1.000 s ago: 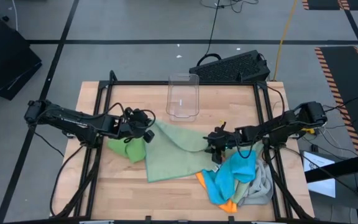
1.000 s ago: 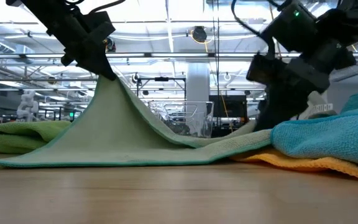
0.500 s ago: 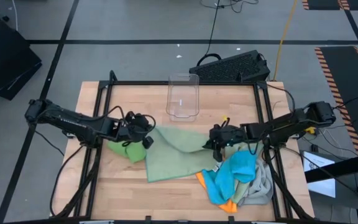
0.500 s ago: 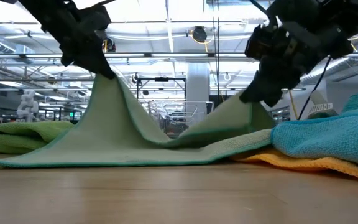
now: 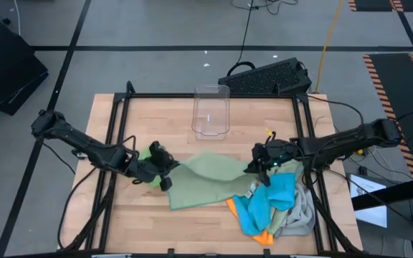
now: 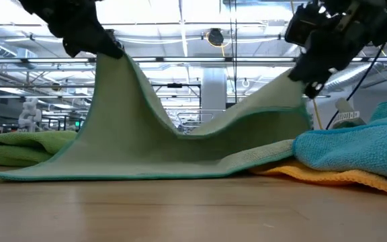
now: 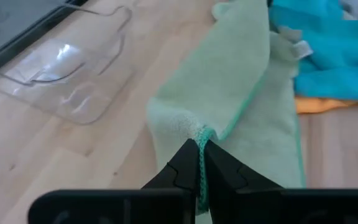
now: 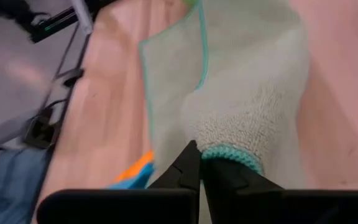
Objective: Fold microfiber towels
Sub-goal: Fold the left light green towel
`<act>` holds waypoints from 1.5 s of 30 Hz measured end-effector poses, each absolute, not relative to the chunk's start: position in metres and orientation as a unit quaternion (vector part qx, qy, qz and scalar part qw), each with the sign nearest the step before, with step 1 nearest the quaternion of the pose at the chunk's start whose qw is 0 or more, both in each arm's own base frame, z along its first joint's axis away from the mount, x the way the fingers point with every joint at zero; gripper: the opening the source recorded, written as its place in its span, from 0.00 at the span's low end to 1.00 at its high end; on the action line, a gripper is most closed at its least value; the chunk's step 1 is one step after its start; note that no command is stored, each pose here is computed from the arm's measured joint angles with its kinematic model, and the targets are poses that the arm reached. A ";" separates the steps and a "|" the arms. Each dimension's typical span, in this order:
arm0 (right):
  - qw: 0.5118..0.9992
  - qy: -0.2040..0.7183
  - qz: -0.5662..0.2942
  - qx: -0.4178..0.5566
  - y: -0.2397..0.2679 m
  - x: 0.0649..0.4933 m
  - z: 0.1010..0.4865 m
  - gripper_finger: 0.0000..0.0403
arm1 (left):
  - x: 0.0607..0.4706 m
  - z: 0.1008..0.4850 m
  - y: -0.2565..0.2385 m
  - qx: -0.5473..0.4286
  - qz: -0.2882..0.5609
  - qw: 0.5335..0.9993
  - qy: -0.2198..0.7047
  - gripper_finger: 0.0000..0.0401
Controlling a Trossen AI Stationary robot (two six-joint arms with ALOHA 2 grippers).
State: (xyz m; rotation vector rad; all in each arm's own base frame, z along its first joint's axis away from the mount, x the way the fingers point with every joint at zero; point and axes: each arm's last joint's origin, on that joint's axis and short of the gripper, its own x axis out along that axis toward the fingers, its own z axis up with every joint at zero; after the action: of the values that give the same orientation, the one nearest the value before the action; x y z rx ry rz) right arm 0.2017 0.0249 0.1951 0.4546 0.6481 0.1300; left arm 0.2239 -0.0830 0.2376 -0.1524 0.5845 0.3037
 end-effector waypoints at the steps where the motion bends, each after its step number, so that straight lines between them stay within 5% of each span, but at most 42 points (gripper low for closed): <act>1: 0.916 0.322 0.068 0.229 0.025 0.199 0.196 0.01 | 0.224 0.236 -0.087 -0.069 0.144 0.944 0.288 0.06; 18: 0.876 0.372 0.084 0.295 0.029 0.198 0.188 0.01 | 0.232 0.188 -0.137 -0.017 0.096 0.934 0.343 0.06; 27: 0.895 0.309 0.135 0.292 0.031 0.200 0.203 0.03 | 0.220 0.187 -0.158 -0.026 0.023 0.932 0.362 0.06; 45: 0.891 0.325 0.131 0.289 0.037 0.201 0.199 0.03 | 0.223 0.151 -0.168 0.014 0.033 0.906 0.421 0.06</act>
State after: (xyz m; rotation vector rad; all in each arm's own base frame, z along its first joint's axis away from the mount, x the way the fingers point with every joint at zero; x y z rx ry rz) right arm 0.2008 0.0373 0.1992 0.5998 0.6740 0.2718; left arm 0.2225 -0.1679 0.1506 0.0296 0.8690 0.0678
